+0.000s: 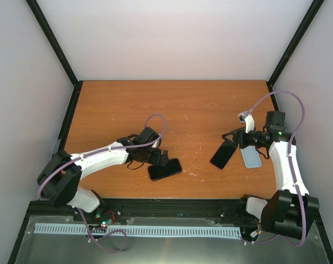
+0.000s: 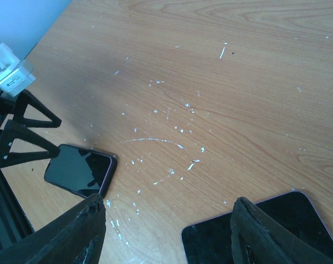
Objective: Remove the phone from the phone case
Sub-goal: Adjust the phone at the center of the board.
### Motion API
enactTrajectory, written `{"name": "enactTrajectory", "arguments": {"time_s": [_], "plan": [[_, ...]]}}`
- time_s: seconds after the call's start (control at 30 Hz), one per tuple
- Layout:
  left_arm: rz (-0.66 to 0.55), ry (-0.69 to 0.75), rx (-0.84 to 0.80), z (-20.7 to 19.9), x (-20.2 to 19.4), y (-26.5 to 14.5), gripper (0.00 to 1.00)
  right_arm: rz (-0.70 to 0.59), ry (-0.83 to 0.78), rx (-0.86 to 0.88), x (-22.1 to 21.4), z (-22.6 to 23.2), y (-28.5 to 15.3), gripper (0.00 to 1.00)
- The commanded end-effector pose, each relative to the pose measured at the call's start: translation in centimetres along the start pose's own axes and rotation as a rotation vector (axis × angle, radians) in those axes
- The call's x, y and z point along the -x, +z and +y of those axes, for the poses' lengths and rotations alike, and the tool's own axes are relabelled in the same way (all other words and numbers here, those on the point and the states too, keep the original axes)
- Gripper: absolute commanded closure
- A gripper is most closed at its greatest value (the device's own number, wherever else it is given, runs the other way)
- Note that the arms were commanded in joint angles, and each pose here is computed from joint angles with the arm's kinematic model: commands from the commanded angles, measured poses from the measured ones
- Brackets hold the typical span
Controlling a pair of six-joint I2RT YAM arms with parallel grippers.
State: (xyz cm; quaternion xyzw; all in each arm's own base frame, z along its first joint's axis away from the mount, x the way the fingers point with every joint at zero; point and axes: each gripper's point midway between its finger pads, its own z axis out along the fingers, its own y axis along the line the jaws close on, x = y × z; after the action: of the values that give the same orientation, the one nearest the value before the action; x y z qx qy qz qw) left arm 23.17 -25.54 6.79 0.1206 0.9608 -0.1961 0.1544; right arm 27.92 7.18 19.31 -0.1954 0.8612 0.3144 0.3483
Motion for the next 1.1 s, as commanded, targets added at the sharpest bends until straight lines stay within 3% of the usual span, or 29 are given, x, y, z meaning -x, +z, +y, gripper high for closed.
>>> {"name": "enactTrajectory", "arguments": {"time_s": [0.0,0.13,0.27,0.3,0.7,0.87,1.07], "plan": [[0.0,0.082,0.059,-0.5,-2.1,-1.1,0.03,-0.005,-0.016,0.013,0.0,0.3,0.1,0.38],[0.07,0.267,-0.115,-6.5,-4.5,-0.9,0.19,-0.004,-0.015,0.014,0.0,0.2,0.2,0.38],[0.152,0.334,-0.279,-10.2,-6.3,0.0,0.43,-0.001,-0.013,0.019,0.0,0.3,0.2,0.38],[0.163,0.335,-0.281,-10.3,-6.4,0.6,0.45,-0.003,-0.016,0.019,0.0,0.3,0.2,0.38],[0.17,0.424,-0.186,-11.0,-3.2,5.7,0.36,-0.007,-0.02,0.004,0.0,0.3,0.0,0.38],[0.163,0.341,-0.052,-6.2,-1.0,6.9,0.33,-0.006,-0.02,-0.006,0.0,0.1,0.0,0.39],[0.054,0.195,0.157,1.3,2.2,4.3,0.28,-0.001,-0.015,-0.007,0.0,0.0,0.1,0.39]]}}
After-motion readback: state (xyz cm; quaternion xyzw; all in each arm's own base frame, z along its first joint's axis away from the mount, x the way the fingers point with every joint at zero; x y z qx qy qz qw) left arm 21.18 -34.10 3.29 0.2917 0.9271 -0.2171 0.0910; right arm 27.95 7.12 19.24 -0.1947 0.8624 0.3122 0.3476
